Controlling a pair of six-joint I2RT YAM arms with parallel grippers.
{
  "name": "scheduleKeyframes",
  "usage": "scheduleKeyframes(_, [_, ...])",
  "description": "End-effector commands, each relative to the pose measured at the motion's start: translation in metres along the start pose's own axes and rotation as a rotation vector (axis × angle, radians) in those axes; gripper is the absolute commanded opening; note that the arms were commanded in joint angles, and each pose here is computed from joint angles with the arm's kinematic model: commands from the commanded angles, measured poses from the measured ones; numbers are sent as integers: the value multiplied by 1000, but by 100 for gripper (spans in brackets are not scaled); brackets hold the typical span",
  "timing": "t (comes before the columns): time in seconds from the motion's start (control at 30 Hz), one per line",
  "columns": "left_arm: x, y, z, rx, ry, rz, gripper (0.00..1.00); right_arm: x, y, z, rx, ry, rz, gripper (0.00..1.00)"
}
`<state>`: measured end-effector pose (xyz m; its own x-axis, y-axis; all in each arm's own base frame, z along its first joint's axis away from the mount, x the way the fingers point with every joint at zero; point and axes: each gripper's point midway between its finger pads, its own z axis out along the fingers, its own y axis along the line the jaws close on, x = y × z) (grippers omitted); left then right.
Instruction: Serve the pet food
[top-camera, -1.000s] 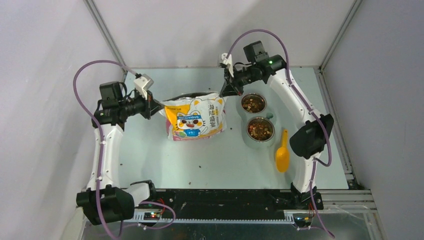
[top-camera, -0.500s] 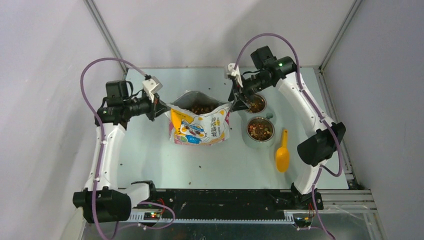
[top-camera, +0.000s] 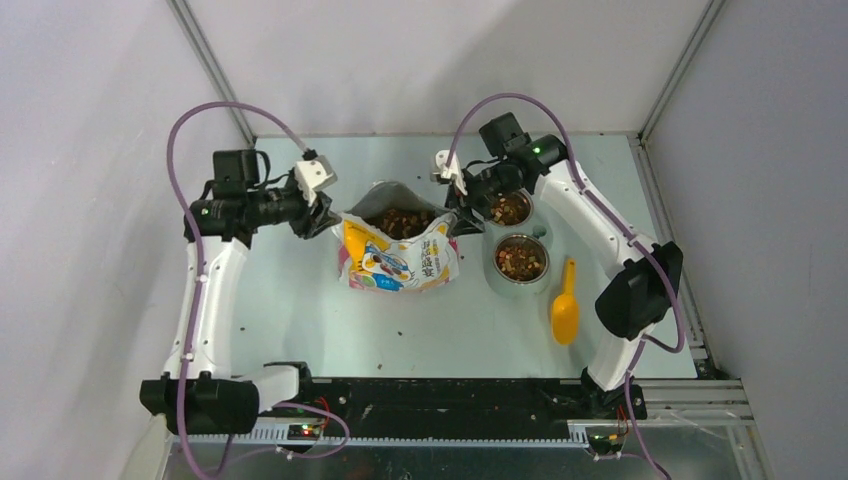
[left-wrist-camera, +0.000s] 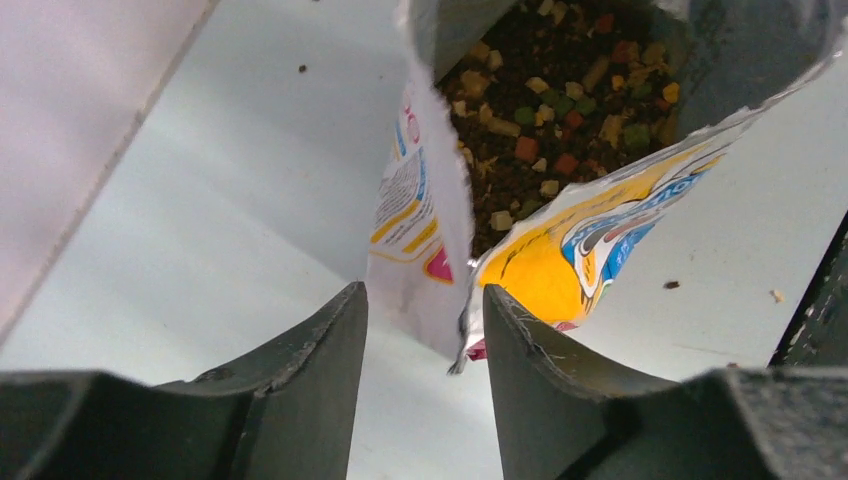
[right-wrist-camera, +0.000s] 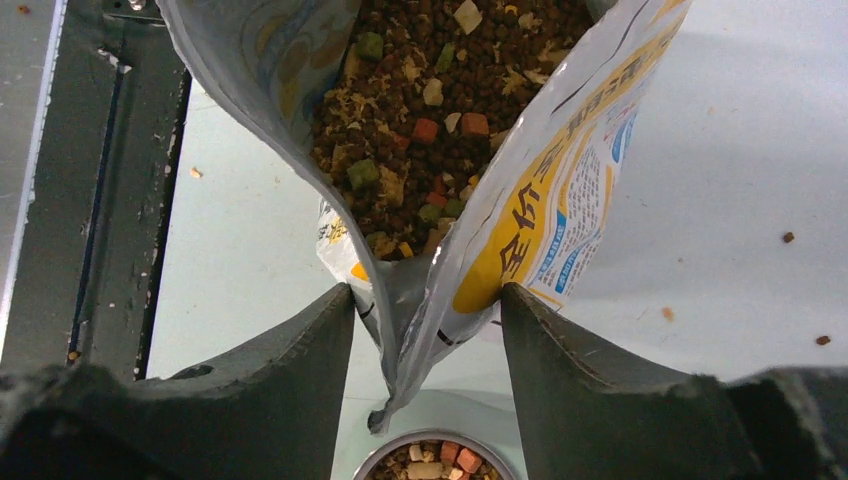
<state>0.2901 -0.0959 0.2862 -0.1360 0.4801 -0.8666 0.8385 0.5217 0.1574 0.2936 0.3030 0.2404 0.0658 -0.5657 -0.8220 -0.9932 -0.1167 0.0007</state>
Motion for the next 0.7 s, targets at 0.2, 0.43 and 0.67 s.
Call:
scheduleKeyframes(0.2, [-9, -3, 25, 117, 99, 264, 57, -32, -15, -12, 101, -49, -61, 28])
scheduleKeyframes(0.43, [2, -5, 24, 152, 169, 355, 23, -26, -17, -35, 138, -49, -24, 8])
scheduleKeyframes(0.67, [1, 22, 6, 31, 120, 264, 0, -18, -44, -88, 245, -111, 71, 0])
